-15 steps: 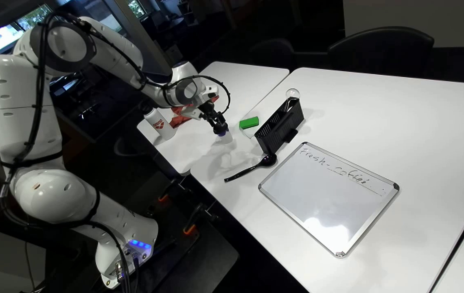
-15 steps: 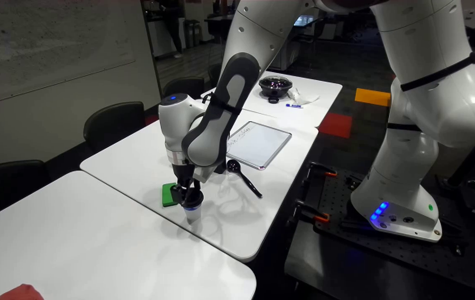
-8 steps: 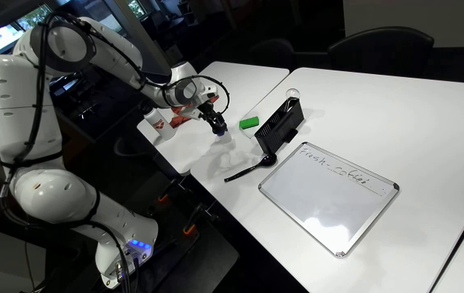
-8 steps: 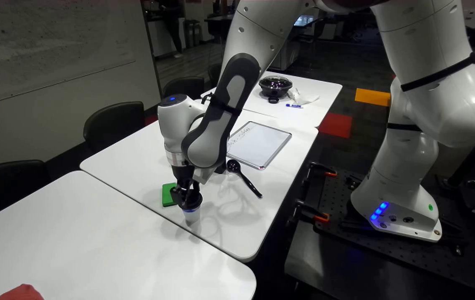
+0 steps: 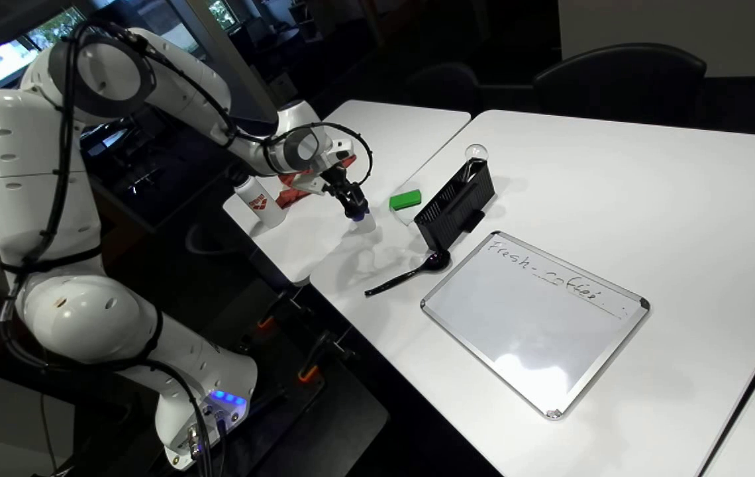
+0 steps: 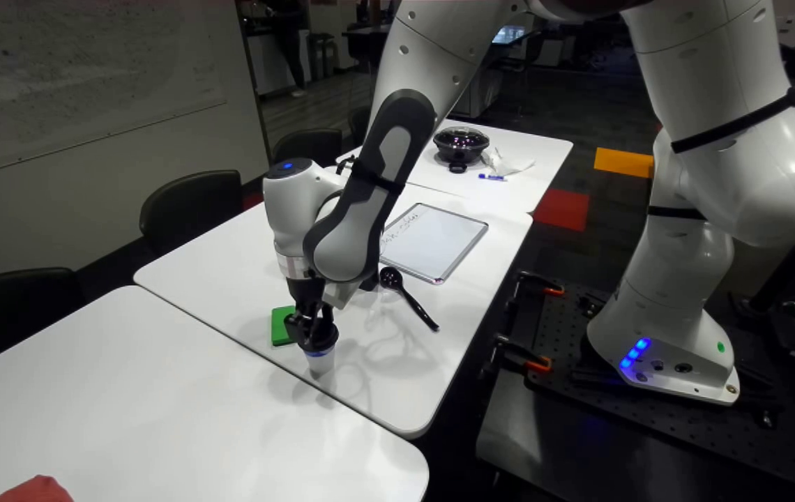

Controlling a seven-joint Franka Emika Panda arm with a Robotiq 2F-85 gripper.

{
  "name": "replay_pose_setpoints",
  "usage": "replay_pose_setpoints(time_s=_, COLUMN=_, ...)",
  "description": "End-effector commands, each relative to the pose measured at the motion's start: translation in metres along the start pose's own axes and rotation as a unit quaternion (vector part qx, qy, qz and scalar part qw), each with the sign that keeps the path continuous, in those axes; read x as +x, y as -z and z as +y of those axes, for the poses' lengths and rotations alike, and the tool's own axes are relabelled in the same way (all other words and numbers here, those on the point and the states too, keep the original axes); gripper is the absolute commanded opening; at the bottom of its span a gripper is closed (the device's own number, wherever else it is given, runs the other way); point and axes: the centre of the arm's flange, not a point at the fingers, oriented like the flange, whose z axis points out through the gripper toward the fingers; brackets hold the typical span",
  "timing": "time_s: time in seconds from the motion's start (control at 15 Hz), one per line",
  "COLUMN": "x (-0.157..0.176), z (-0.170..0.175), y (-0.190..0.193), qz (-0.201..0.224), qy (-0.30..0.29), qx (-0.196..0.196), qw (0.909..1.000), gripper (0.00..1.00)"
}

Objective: Put the lid from the cup on the table

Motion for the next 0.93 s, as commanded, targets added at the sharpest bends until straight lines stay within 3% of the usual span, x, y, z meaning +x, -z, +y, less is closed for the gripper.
replay_pose_setpoints(time_s=0.0, x=-0.001, z=-0.001, y=0.012, qz=-0.005, qy=0.000, qx=-0.004, qw=1.0000, gripper=0.74)
replay_pose_setpoints(time_s=0.33, x=-0.004, z=-0.004, y=0.021, qz=-0.001, qy=0.002, qx=-0.004, qw=1.0000, gripper=0.76)
replay_pose_setpoints(time_s=0.87, x=-0.015, z=-0.012, y=0.072, qz=0.027, qy=0.016, qx=-0.004, qw=0.9995, gripper=0.77)
